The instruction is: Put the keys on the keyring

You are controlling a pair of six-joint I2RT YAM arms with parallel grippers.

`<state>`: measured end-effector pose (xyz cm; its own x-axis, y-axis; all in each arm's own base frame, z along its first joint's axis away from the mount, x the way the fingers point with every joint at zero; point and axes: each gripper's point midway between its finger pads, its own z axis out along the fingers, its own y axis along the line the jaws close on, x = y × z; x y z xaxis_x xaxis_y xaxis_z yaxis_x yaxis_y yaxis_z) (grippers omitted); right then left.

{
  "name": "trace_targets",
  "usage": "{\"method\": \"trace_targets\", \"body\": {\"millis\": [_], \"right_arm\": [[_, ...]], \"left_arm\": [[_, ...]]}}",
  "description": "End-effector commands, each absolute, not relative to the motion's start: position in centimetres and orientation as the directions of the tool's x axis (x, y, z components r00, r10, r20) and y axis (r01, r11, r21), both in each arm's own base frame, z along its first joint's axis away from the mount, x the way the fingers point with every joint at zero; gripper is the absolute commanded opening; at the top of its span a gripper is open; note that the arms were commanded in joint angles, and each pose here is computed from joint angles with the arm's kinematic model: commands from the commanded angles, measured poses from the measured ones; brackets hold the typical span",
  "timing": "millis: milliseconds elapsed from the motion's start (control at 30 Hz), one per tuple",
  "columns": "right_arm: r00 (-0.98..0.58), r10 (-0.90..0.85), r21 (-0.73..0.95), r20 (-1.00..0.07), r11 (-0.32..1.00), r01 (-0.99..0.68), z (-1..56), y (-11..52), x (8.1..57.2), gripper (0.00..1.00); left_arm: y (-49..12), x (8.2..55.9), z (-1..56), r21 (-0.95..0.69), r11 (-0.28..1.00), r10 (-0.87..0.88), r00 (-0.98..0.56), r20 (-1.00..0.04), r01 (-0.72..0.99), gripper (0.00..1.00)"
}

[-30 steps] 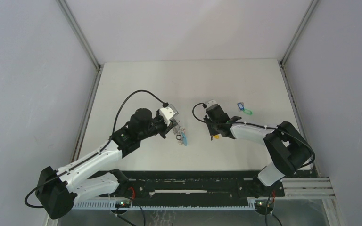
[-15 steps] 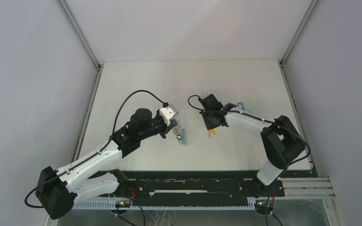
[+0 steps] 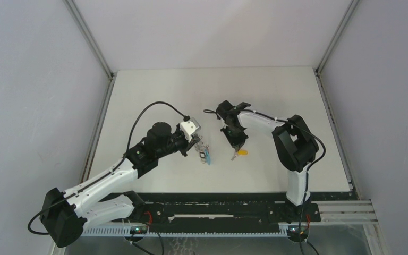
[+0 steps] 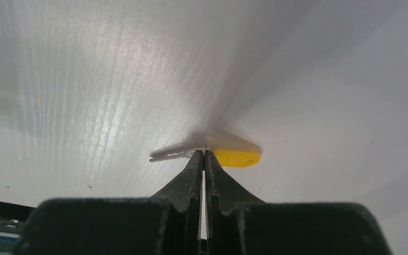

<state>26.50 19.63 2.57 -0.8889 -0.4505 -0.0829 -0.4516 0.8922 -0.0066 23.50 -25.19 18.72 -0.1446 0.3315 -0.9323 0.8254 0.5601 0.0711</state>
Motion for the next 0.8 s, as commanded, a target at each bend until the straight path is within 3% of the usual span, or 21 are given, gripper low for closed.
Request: {"method": "trace_targets", "body": {"millis": [0, 333, 467, 767], "right_arm": [[-0.873, -0.485, -0.019, -0.052, 0.875, -0.484, 3.8, 19.7, 27.0, 0.0], [-0.855, -0.517, -0.044, 0.03, 0.854, -0.518, 2.5, 20.2, 27.4, 0.0], [-0.853, -0.522, -0.061, 0.01, 0.851, -0.522, 3.2, 20.6, 27.9, 0.0], [-0.838, -0.514, -0.068, -0.184, 0.857, -0.511, 7.3, 21.5, 28.4, 0.23]], "left_arm": [[-26.0, 23.7, 21.0, 0.099, 0.538, 0.295, -0.077, -0.953, 0.837, 0.0], [-26.1, 23.6, 20.9, 0.096, 0.533, 0.299, -0.08, -0.951, 0.841, 0.0], [-26.0, 23.6, 20.9, 0.097, 0.533, 0.299, -0.08, -0.951, 0.84, 0.0], [-26.1, 23.7, 20.8, 0.097, 0.533, 0.301, -0.081, -0.95, 0.841, 0.0]]}}
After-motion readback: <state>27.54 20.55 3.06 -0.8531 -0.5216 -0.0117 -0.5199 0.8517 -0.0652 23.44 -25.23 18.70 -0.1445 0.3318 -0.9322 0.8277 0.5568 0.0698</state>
